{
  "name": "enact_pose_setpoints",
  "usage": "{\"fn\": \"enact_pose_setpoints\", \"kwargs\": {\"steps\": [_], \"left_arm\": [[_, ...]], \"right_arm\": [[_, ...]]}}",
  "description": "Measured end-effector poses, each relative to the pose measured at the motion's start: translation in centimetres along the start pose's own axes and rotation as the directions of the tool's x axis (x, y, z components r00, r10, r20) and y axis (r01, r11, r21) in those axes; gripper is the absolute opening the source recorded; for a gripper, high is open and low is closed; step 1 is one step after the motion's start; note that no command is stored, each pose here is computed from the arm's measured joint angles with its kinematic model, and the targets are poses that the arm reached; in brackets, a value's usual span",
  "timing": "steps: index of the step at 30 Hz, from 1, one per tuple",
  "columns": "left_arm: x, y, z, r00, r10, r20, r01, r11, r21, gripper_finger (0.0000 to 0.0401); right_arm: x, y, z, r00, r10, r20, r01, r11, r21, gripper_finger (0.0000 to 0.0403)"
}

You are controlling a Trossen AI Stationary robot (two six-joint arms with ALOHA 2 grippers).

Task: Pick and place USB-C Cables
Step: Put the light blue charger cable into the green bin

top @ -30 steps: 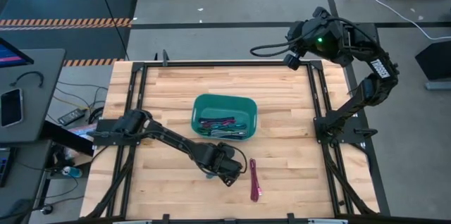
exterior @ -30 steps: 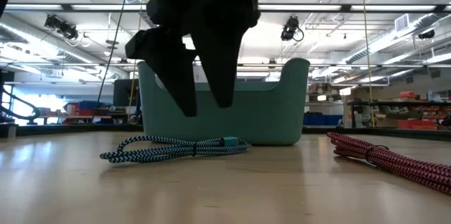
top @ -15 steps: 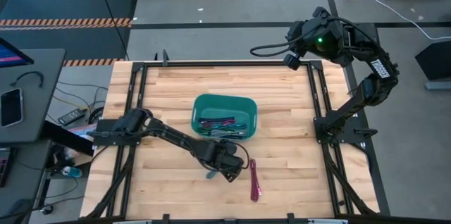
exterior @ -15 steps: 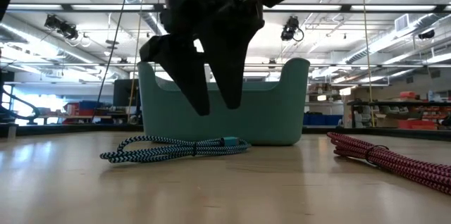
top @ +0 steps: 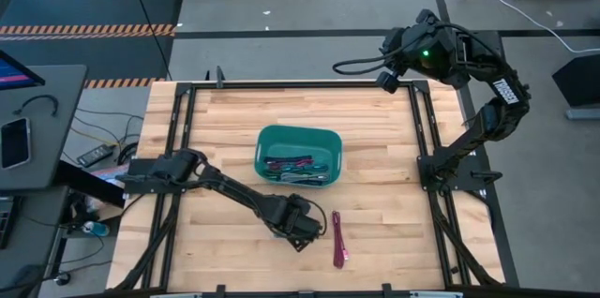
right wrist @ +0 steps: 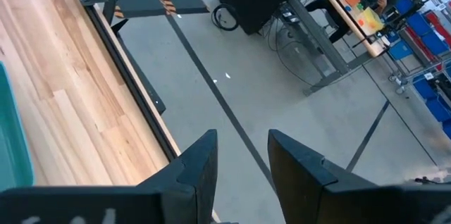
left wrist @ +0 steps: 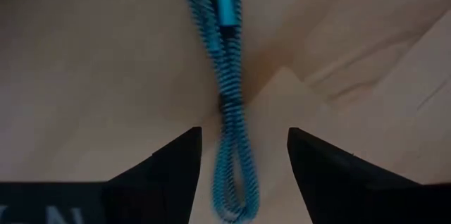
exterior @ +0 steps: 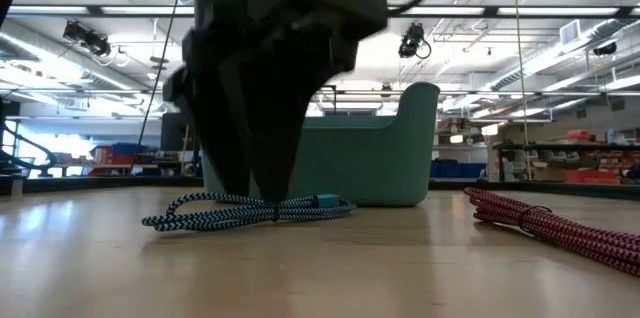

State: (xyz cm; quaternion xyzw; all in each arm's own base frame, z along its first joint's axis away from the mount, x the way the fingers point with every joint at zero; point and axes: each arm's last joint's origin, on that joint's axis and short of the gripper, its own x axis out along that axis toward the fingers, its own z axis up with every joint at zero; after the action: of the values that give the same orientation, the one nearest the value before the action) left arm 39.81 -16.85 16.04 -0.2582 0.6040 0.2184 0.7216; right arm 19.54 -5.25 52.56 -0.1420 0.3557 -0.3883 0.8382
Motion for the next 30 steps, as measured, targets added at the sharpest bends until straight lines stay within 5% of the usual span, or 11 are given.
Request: {"fn": "enact_pose_setpoints", "kwargs": {"steps": [12, 17, 22, 30], "left_arm": [[1.3, -0.5, 0.2, 0.999, -0.032, 0.001, 0.032, 0.998, -0.055, 0.0202], [1.3, -0.6, 0.3, 0.996, -0.072, -0.048, 0.072, 0.997, -0.007, 0.0136], [1.4, -0.9, 0.3, 0.992, -0.108, -0.06, 0.107, 0.994, -0.004, 0.0026], [1.2, -1.0, 0.4, 0.991, -0.121, -0.056, 0.121, 0.993, -0.004, 0.0012]], "right_arm": [[0.0, 0.0, 0.1, 1.0, 0.019, 0.007, -0.019, 1.0, 0.005, 0.0132], [0.0, 0.1, 0.1, 1.0, 0.023, 0.008, -0.023, 1.0, 0.008, 0.0132], [0.0, 0.1, 0.1, 1.0, 0.025, 0.008, -0.025, 1.0, 0.007, 0.0131], [0.0, 0.1, 0.1, 1.0, 0.027, 0.008, -0.027, 1.0, 0.007, 0.0131]]}}
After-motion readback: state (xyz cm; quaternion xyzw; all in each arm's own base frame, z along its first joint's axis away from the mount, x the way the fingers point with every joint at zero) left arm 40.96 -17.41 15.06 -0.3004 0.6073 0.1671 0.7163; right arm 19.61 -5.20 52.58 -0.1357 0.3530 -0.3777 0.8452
